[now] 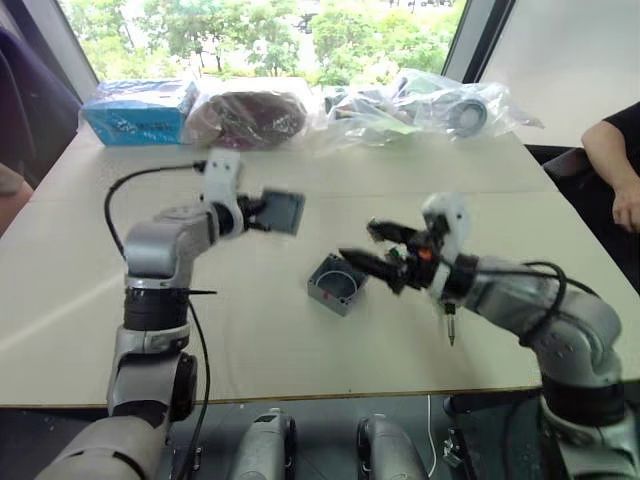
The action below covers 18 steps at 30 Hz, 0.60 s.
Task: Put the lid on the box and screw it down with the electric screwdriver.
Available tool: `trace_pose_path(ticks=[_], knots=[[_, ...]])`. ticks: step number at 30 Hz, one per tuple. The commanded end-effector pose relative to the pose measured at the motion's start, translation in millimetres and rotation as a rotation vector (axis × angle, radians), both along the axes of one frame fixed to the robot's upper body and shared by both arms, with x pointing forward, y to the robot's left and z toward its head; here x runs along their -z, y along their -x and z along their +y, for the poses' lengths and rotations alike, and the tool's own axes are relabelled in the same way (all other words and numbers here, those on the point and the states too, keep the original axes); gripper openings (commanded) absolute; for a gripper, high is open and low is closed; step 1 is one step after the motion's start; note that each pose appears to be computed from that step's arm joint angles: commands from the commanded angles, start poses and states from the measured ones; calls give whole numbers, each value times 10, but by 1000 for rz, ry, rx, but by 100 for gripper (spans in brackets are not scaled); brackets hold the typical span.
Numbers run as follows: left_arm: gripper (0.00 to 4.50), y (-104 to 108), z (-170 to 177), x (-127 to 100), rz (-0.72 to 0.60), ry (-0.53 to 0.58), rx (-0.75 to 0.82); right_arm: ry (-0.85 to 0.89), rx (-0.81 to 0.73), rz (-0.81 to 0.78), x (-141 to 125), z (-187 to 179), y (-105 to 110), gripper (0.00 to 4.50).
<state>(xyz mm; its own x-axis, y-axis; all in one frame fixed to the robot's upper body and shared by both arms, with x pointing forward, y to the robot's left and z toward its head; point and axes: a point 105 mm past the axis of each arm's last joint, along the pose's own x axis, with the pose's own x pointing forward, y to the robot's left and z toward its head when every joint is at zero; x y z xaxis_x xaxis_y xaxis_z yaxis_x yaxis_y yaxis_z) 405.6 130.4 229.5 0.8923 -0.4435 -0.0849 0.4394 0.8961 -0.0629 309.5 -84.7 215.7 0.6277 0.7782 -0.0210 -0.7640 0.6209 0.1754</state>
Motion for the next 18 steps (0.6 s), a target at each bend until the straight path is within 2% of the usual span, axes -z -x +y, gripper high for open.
trace_pose_path(ticks=[1,4,8,12,18], knots=[[4,65,-230,-376,-193,57,78,-95,35,51,-117,35,-173,450],[4,118,-426,-410,-243,63,137,-160,47,75,-221,63,-308,450],[4,194,-577,-413,-266,76,183,-198,55,90,-298,46,-376,450],[4,279,-650,-384,-265,96,219,-246,69,95,-385,-17,-399,450],[4,281,-652,-366,-258,95,222,-262,70,98,-412,-46,-365,450]])
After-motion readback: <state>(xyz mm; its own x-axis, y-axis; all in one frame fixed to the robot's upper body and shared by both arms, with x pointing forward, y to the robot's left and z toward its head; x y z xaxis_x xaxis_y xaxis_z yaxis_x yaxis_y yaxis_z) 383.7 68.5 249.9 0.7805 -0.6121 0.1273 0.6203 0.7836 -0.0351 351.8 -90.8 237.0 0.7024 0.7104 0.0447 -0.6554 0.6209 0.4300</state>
